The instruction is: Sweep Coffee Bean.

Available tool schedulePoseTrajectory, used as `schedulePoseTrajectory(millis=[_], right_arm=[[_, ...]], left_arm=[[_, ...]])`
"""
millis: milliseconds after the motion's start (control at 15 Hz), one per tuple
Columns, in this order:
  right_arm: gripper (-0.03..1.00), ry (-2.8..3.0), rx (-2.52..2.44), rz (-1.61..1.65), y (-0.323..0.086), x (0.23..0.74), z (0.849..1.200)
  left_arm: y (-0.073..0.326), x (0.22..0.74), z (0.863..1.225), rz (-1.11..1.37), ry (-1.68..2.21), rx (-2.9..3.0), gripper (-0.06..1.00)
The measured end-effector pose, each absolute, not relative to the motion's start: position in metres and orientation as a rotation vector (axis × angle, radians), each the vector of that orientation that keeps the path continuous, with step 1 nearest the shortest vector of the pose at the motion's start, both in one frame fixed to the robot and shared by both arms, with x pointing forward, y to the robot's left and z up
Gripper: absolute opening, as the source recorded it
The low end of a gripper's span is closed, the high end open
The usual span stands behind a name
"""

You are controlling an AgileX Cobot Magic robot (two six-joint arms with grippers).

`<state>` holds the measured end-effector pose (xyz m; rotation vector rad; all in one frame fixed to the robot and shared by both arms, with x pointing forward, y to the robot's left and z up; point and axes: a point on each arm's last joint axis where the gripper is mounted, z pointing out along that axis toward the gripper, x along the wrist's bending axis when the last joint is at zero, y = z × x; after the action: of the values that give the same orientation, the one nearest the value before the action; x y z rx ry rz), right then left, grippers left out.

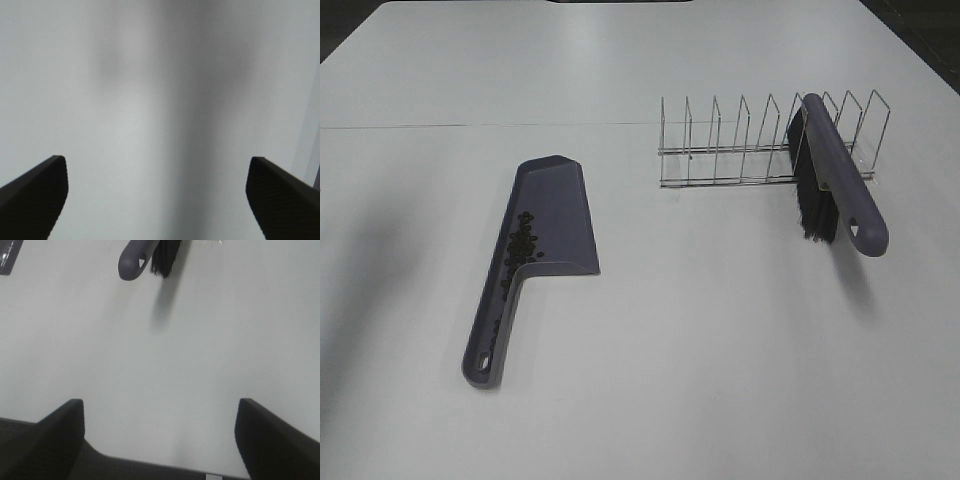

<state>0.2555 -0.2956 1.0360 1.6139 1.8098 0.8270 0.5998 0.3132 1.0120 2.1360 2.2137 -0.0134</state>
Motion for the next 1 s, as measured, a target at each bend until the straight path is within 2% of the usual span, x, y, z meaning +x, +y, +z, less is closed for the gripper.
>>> schedulePoseTrajectory(millis=[333,733,867,1000], right_arm=[[0.72,1.705,1.520,0.916,-0.298,0.236,1.037],[0.72,1.695,1.527,0.910,-0.299,0.236,1.037],[0.72,1.693,1.530,0.911,-0.299,0.236,1.037],[0.72,1.686,1.542,0.918,-0.299,0.236,1.037]], left_arm=[[0.309,0.517,1.029,-0.001,2.205,2.128,0.88],[0.304,0.424,1.074,0.319,2.029,1.950,0.88],[0.303,0.401,1.080,0.394,1.980,1.905,0.88],[0.300,0.353,1.076,0.489,1.913,1.848,0.88]])
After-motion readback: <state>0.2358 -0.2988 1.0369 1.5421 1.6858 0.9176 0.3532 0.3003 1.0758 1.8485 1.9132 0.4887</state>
